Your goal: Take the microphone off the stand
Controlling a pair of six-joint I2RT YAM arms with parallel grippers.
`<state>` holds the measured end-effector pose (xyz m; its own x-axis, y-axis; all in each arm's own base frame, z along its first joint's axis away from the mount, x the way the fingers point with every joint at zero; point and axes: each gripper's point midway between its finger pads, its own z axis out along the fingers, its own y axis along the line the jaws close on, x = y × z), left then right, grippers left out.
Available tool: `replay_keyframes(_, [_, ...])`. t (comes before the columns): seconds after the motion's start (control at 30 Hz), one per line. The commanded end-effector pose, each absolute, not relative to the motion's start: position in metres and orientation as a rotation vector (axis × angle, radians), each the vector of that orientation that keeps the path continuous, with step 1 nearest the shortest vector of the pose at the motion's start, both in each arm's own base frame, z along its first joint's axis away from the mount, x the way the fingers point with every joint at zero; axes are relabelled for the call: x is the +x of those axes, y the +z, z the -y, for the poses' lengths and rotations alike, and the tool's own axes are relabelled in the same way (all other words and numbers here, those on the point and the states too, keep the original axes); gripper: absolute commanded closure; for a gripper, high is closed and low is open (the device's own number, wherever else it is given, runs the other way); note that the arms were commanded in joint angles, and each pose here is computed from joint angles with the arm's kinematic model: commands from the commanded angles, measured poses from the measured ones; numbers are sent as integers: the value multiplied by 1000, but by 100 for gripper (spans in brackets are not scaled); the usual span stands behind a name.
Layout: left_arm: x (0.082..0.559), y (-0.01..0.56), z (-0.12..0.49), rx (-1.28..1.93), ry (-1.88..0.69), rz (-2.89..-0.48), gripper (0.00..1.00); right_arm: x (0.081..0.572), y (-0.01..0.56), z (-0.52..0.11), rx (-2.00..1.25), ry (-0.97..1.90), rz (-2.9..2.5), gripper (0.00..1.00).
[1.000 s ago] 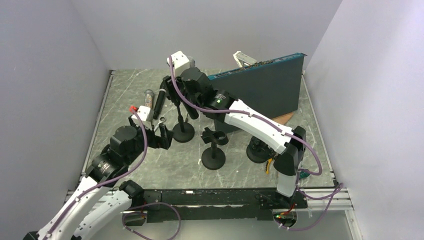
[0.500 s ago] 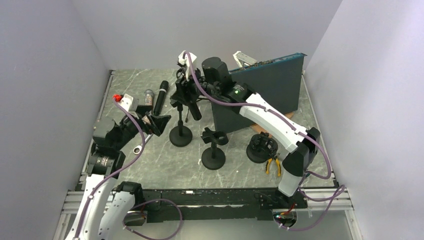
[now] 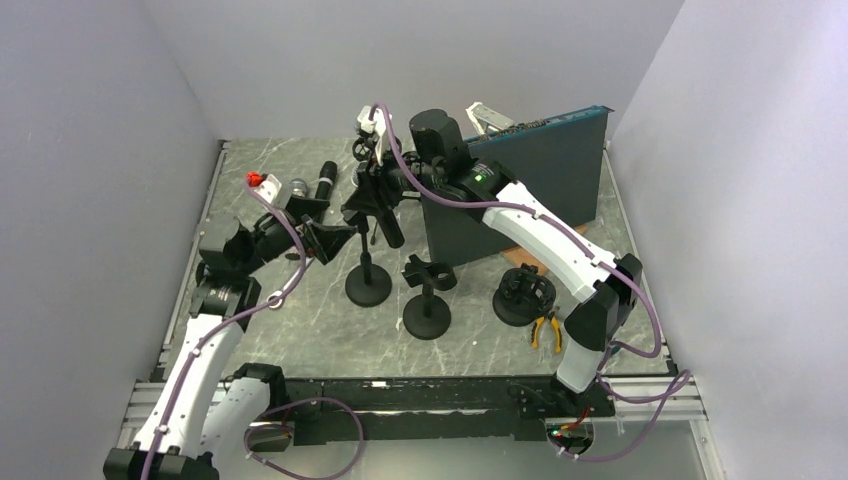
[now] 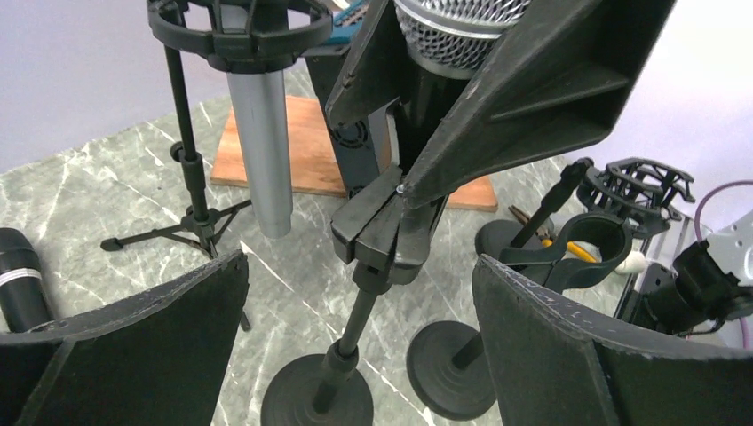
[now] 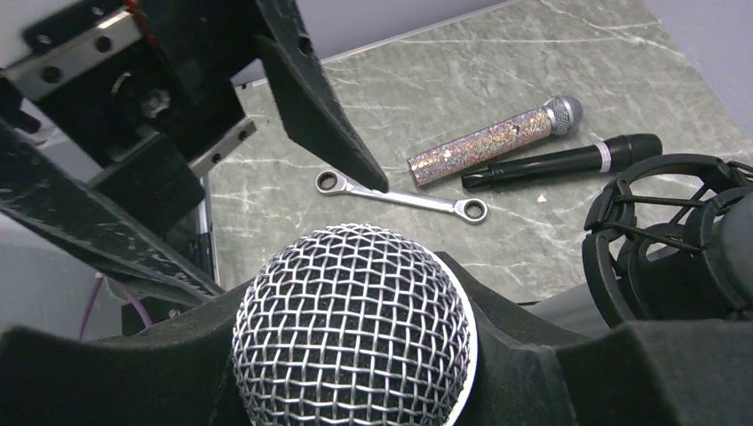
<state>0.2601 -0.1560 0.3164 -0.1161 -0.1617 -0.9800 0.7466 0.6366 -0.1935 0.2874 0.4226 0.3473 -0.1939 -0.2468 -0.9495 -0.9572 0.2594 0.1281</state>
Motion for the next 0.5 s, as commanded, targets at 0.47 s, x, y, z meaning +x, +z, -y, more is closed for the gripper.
replay_keyframes(0.47, [271, 332, 180, 679, -977, -1389, 9, 275, 375, -431, -1145, 1094, -1546, 100])
